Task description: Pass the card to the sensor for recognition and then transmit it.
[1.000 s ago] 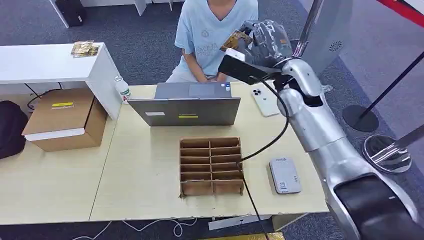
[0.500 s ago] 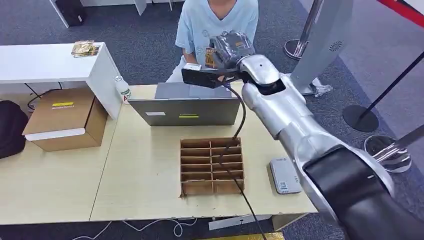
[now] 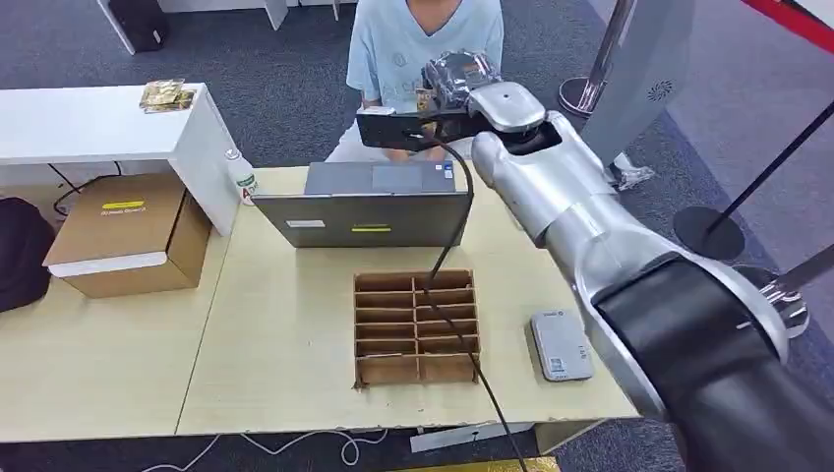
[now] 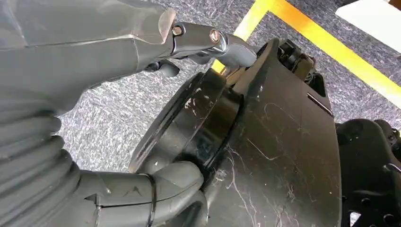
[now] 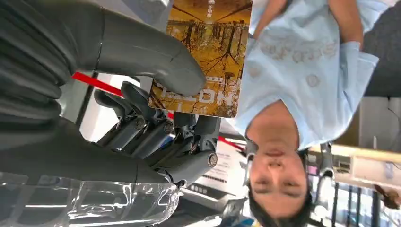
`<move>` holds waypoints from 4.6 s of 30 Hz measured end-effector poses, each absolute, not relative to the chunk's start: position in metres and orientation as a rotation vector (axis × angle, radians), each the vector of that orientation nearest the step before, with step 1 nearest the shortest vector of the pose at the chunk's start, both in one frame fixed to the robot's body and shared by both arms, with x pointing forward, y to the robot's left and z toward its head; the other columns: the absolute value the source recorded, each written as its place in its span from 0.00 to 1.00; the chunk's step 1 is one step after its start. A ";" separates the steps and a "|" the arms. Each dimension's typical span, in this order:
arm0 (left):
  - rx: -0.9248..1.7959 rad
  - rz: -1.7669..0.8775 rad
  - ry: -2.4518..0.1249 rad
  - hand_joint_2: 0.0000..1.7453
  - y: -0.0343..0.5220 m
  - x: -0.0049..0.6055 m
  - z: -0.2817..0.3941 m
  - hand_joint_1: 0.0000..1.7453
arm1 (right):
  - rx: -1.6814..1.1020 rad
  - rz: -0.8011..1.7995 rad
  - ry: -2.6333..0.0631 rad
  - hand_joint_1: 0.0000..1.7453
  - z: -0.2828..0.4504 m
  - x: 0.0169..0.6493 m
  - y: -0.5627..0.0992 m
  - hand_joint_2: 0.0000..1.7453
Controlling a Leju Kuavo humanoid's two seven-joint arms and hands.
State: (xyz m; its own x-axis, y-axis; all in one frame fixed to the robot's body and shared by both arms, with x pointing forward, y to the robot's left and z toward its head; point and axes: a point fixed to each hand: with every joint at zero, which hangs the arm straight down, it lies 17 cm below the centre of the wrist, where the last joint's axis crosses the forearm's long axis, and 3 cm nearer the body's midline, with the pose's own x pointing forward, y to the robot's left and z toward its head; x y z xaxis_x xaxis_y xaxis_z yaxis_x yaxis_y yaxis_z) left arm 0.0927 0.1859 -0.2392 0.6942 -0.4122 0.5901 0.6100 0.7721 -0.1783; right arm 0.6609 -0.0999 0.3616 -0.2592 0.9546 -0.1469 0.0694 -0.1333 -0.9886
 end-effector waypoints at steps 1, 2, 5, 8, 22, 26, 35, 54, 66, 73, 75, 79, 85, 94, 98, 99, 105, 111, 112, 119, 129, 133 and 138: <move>-0.379 -0.586 -0.558 1.00 0.186 0.093 -0.239 0.00 | -1.214 1.482 -1.365 1.00 0.362 0.662 -0.102 1.00; -0.378 -0.586 -0.558 1.00 0.186 0.093 -0.239 0.00 | -1.212 1.479 -1.361 1.00 0.363 0.662 -0.103 1.00; -0.377 -0.589 -0.559 1.00 0.186 0.093 -0.239 0.00 | -1.216 1.471 -1.349 1.00 0.366 0.664 -0.107 1.00; -0.375 -0.590 -0.560 1.00 0.186 0.093 -0.239 0.00 | -1.216 1.471 -1.338 1.00 0.365 0.664 -0.110 1.00; -0.323 -0.685 -0.624 1.00 0.190 0.100 -0.240 0.00 | -1.218 1.461 -1.316 1.00 0.361 0.666 -0.116 1.00; -0.327 -0.700 -0.630 1.00 0.188 0.099 -0.239 0.00 | -1.218 1.460 -1.309 1.00 0.360 0.666 -0.118 1.00; -0.330 -0.730 -0.638 1.00 0.187 0.099 -0.239 0.00 | -1.231 1.462 -1.292 1.00 0.358 0.668 -0.125 1.00; -0.341 -0.735 -0.636 1.00 0.186 0.098 -0.238 0.00 | -1.252 1.445 -1.268 0.00 0.358 0.670 -0.136 1.00; -0.341 -0.737 -0.637 1.00 0.185 0.097 -0.238 0.00 | -1.335 1.400 -1.361 0.00 0.382 0.674 -0.141 1.00; -0.333 -0.722 -0.641 1.00 0.187 0.099 -0.238 0.00 | -1.324 1.314 -1.584 0.00 0.421 0.669 -0.134 1.00; -0.328 -0.718 -0.641 1.00 0.187 0.099 -0.239 0.00 | -1.243 1.278 -1.682 0.00 0.425 0.663 -0.133 1.00; -0.318 -0.714 -0.642 1.00 0.189 0.098 -0.240 0.00 | -0.985 1.136 -1.929 0.00 0.427 0.636 -0.143 1.00; -0.296 -0.691 -0.643 1.00 0.192 0.094 -0.242 0.00 | -0.618 0.864 -2.192 0.00 0.429 0.576 -0.192 1.00; -0.259 -0.667 -0.642 1.00 0.199 0.095 -0.244 0.00 | -0.135 0.650 -2.253 0.00 0.364 0.474 -0.281 1.00; -0.234 -0.645 -0.642 1.00 0.203 0.096 -0.246 0.00 | -0.044 0.562 -2.285 0.00 0.337 0.421 -0.305 1.00; -0.228 -0.641 -0.643 1.00 0.204 0.096 -0.246 0.00 | -0.045 0.550 -2.291 0.00 0.331 0.411 -0.306 1.00; -0.210 -0.645 -0.640 1.00 0.205 0.097 -0.247 0.00 | -0.122 0.395 -2.303 0.00 0.304 0.369 -0.315 1.00; -0.201 -0.659 -0.644 1.00 0.205 0.098 -0.248 0.00 | -0.730 0.382 -2.395 0.00 0.289 0.318 -0.327 1.00; -0.194 -0.663 -0.646 1.00 0.205 0.099 -0.248 0.00 | -0.872 0.406 -2.407 0.00 0.289 0.309 -0.324 1.00; -0.166 -0.685 -0.661 1.00 0.204 0.103 -0.248 0.00 | -1.305 0.747 -2.345 0.00 0.273 0.282 -0.243 1.00; -0.131 -0.689 -0.672 1.00 0.202 0.106 -0.249 0.00 | -1.548 0.962 -2.193 0.00 0.272 0.292 -0.195 1.00; -0.135 -0.690 -0.684 1.00 0.200 0.107 -0.247 0.00 | -1.590 0.940 -1.900 0.00 0.229 0.316 -0.227 1.00; -0.145 -0.680 -0.702 1.00 0.196 0.107 -0.245 0.00 | -1.489 0.881 -1.571 0.00 0.165 0.338 -0.267 1.00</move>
